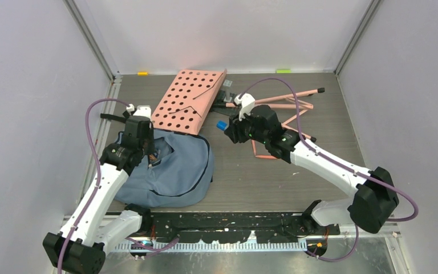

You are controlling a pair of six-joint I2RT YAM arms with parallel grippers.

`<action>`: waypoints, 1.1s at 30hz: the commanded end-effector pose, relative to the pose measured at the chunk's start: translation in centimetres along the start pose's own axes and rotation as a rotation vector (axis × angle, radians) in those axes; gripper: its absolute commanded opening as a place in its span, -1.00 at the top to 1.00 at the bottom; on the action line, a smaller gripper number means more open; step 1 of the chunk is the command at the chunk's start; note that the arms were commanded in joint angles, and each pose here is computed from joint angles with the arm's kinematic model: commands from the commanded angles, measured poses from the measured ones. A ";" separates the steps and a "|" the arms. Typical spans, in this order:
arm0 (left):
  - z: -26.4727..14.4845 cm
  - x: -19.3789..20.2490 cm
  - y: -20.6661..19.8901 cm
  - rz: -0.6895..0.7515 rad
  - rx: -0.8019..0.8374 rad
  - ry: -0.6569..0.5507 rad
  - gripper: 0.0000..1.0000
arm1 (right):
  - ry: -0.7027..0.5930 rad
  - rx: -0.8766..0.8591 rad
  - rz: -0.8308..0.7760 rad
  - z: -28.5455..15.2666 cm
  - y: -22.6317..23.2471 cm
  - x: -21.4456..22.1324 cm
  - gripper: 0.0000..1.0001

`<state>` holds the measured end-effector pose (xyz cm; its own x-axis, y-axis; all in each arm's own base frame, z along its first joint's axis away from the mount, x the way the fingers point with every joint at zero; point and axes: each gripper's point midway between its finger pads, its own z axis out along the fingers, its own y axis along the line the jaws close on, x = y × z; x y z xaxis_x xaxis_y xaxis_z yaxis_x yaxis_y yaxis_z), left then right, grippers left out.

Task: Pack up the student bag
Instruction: Place the stationery in the student bag.

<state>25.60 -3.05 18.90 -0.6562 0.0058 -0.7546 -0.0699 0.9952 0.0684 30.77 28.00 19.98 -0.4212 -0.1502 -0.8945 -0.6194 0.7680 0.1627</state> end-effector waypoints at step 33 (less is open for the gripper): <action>-1.2 -3.2 -2.0 -0.032 0.125 -0.141 1.00 | 0.273 -0.458 -0.032 13.5 23.7 -0.2 0.78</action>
<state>25.26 -3.59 19.07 -0.6470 0.0189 -0.7623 -0.0281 0.9984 0.0486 25.42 52.26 15.62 -0.5276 -0.4339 -0.7303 -0.8234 0.4725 0.3141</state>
